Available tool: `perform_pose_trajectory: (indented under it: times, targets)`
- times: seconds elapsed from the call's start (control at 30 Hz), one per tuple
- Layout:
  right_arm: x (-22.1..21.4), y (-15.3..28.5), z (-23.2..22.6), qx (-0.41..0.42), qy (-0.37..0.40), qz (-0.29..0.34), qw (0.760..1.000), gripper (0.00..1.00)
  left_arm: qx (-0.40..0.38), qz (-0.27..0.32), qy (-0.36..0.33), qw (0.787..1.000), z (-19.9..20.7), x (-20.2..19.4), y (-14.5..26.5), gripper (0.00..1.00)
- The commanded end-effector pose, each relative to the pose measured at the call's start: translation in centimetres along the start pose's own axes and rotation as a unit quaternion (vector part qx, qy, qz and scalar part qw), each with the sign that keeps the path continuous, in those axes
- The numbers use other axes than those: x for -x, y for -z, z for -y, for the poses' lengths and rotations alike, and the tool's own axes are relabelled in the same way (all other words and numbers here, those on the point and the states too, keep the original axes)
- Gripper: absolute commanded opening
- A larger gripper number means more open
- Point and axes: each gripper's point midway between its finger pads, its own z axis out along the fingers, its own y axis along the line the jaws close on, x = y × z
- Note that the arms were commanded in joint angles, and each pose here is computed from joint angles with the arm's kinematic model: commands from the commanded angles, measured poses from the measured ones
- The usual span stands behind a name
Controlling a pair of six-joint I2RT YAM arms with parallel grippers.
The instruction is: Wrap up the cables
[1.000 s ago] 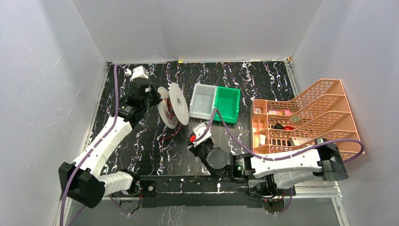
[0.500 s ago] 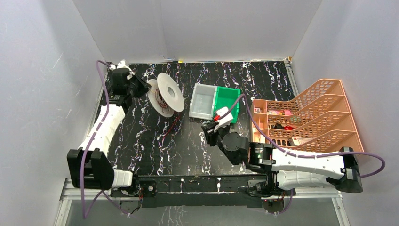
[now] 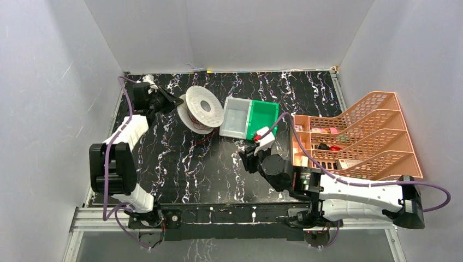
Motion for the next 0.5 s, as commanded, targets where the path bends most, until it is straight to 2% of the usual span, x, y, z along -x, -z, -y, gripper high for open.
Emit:
perform_pose_trajectory:
  times: [0.0, 0.27, 0.47]
  targets:
    - [0.8, 0.2, 0.0, 0.007, -0.029, 0.019, 0.999, 0.39, -0.076, 0.012, -0.01, 0.997, 2.7, 1.3, 0.1, 0.0]
    - [0.1, 0.1, 0.4, 0.01, -0.033, 0.015, 0.999, 0.39, -0.076, -0.012, 0.001, 0.997, 0.3, 0.1, -1.0, 0.0]
    - [-0.1, -0.1, 0.6, 0.012, -0.036, 0.013, 0.999, 0.39, -0.159, -0.001, 0.066, 0.985, 0.1, 0.7, 0.0, 0.0]
